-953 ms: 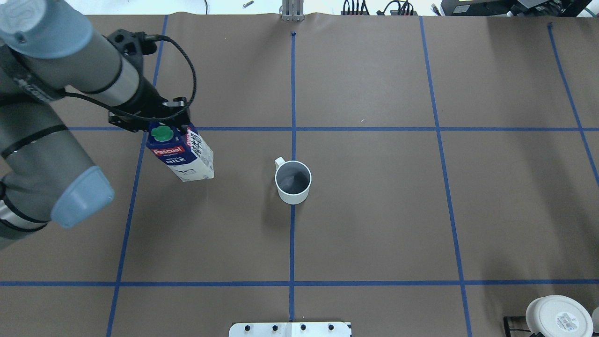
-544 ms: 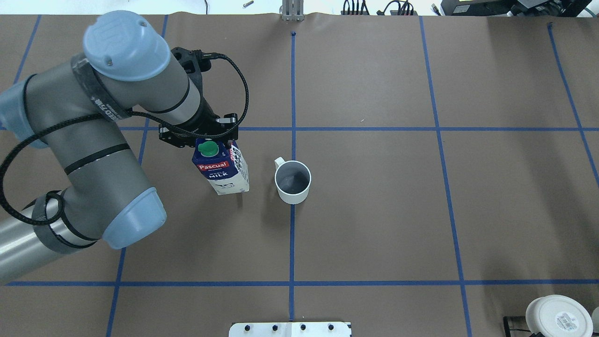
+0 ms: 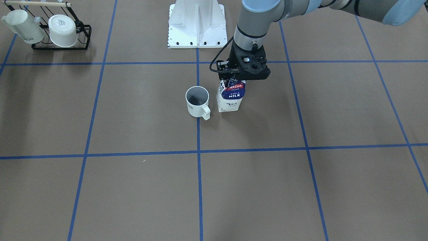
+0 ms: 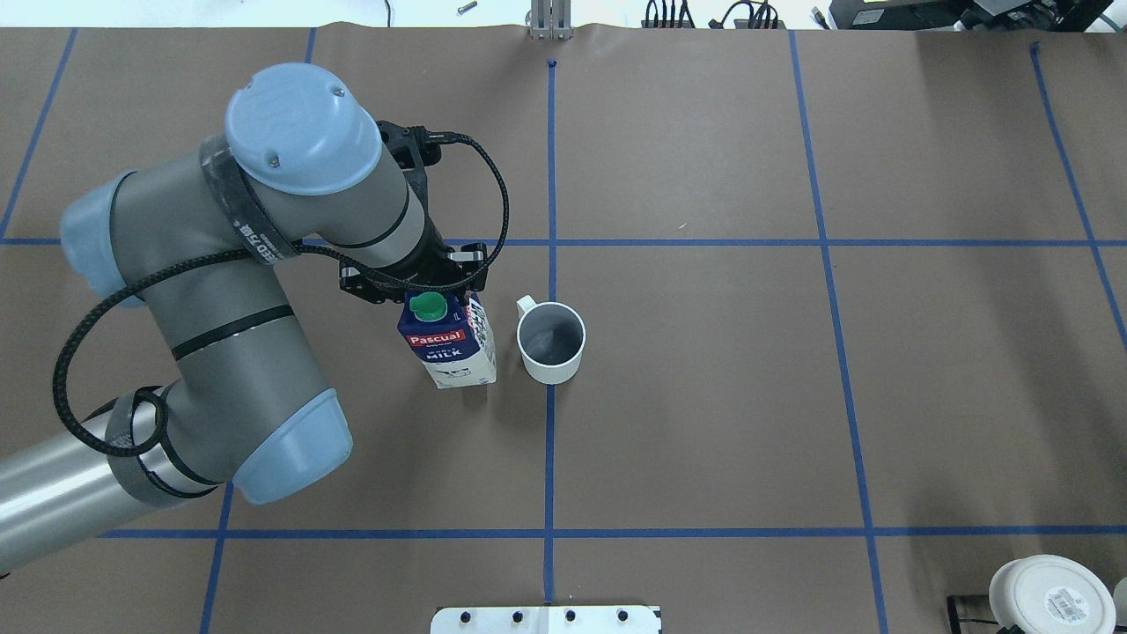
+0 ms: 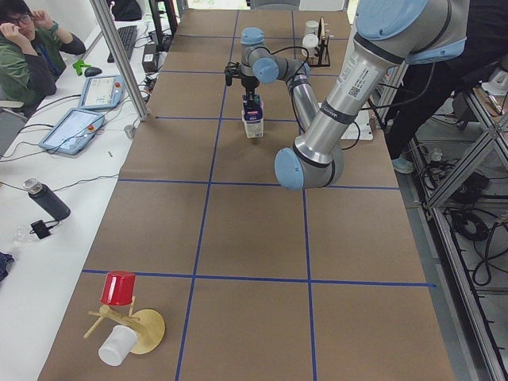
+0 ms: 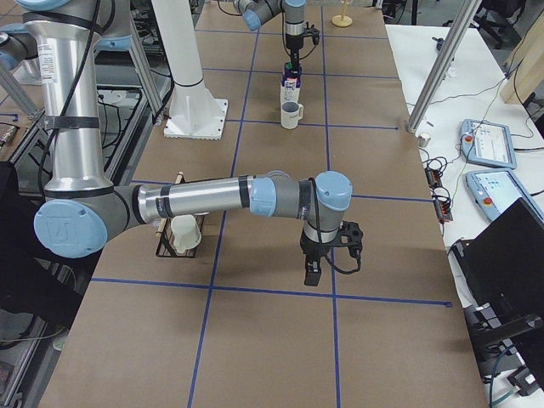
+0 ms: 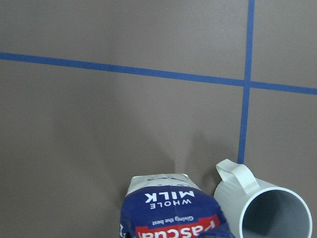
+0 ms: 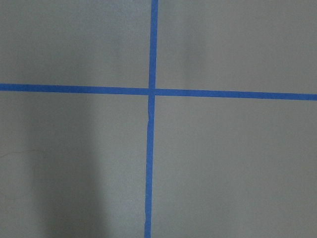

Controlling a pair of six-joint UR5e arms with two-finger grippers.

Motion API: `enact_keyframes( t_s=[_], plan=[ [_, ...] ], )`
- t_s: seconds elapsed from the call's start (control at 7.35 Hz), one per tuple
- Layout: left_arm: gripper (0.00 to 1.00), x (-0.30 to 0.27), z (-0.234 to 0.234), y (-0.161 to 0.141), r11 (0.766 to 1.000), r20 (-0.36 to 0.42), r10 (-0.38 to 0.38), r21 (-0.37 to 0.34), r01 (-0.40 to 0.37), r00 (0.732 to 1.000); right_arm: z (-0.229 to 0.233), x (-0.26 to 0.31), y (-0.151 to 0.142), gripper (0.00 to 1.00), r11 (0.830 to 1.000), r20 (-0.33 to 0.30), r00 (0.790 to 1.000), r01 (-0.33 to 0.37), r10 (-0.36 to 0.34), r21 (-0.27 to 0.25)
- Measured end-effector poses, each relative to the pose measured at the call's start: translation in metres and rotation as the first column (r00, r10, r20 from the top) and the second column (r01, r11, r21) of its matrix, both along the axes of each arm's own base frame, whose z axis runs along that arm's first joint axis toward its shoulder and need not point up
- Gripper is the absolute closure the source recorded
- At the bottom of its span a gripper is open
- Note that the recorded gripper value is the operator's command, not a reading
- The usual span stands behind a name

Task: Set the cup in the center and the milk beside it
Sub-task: 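Carry the milk carton with the left gripper beside the white mug, then release the milk carton and withdraw the left gripper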

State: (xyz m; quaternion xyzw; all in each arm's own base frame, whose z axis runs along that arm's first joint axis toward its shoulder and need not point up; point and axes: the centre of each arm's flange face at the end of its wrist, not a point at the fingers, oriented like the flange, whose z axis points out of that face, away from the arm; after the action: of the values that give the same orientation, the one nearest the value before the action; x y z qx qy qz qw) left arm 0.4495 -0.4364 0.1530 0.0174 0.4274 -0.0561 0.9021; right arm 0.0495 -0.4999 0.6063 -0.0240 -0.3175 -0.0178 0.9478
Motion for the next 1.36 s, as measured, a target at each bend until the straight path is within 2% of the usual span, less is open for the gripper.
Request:
enact_keyframes(
  t_s=[0.27, 0.82, 1.09, 1.36],
  plan=[
    [0.02, 0.007, 0.003, 0.003, 1.000, 0.014, -0.005, 0.008, 0.004, 1.000, 0.000, 0.000, 0.000, 0.00, 1.000, 0.000, 1.000, 0.000, 0.000, 0.000],
    [0.02, -0.006, -0.003, 0.002, 1.000, 0.010, -0.013, 0.023, 0.013, 1.000, 0.001, 0.000, 0.000, 0.00, 1.000, 0.000, 1.000, 0.000, 0.000, -0.001],
    [0.01, -0.035, -0.014, 0.004, 0.999, 0.035, -0.024, 0.025, 0.023, 0.999, 0.001, 0.000, 0.001, 0.00, 1.000, 0.001, 1.000, 0.000, 0.000, -0.002],
    [0.02, -0.074, -0.020, -0.004, 0.997, 0.067, -0.016, 0.071, 0.011, 0.998, 0.001, 0.000, 0.001, 0.00, 1.000, 0.001, 1.000, 0.000, 0.000, -0.002]
  ],
)
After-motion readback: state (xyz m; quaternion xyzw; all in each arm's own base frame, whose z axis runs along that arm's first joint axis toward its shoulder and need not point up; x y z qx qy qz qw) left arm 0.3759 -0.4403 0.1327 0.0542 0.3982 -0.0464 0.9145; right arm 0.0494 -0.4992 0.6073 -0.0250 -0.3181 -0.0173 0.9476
